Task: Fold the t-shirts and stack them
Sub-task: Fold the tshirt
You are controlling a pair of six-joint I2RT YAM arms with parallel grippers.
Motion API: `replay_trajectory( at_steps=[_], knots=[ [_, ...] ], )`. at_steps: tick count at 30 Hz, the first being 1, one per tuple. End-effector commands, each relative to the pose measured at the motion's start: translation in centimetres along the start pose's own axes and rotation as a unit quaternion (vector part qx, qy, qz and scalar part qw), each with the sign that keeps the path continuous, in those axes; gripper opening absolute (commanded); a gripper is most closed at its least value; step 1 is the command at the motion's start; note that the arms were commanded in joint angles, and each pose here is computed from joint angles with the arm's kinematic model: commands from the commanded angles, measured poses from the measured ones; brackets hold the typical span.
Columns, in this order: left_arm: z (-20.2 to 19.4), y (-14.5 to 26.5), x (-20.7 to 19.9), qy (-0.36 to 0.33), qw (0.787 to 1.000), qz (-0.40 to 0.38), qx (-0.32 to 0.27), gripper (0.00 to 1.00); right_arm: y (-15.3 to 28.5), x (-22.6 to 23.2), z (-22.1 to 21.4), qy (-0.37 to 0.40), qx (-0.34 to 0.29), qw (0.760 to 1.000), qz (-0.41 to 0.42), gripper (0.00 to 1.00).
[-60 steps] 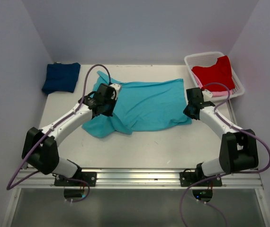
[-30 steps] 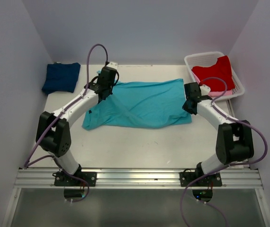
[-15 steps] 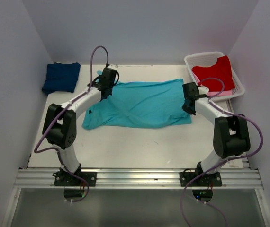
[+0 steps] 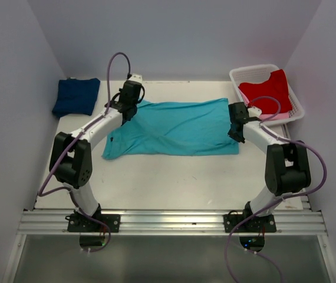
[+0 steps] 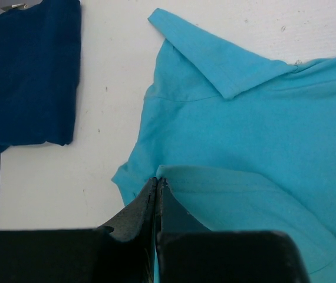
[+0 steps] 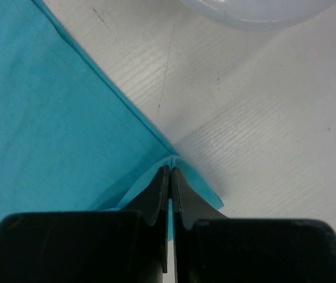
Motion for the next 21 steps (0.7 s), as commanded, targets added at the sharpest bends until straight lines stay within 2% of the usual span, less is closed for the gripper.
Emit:
replay_trajectory(
  at_steps=[1,9,21],
  knots=[
    [1.9,-0.1,1.9,0.02,0.999,0.029,-0.03,0.0,-0.4,0.9,1.9,-0.016,-0.03,0.999,0.0,0.0],
    [2.0,0.6,4.5,0.04,0.997,0.061,-0.036,0.0,-0.7,0.4,1.9,-0.021,-0.035,0.999,-0.004,0.0],
    [2.6,1.9,5.8,0.054,0.995,0.073,-0.052,0.0,-0.1,1.8,2.9,-0.037,-0.053,0.997,0.041,0.0]
  ],
)
Point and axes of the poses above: each gripper's point midway between its finger pads, its own y axis back along the fingers, its own x axis along the line the jaws close on, z = x × y, the point moved 1 cm from there along y, back along the fingers, and after that the axes turned 14 degrees about -y, right-handed, at the moved point
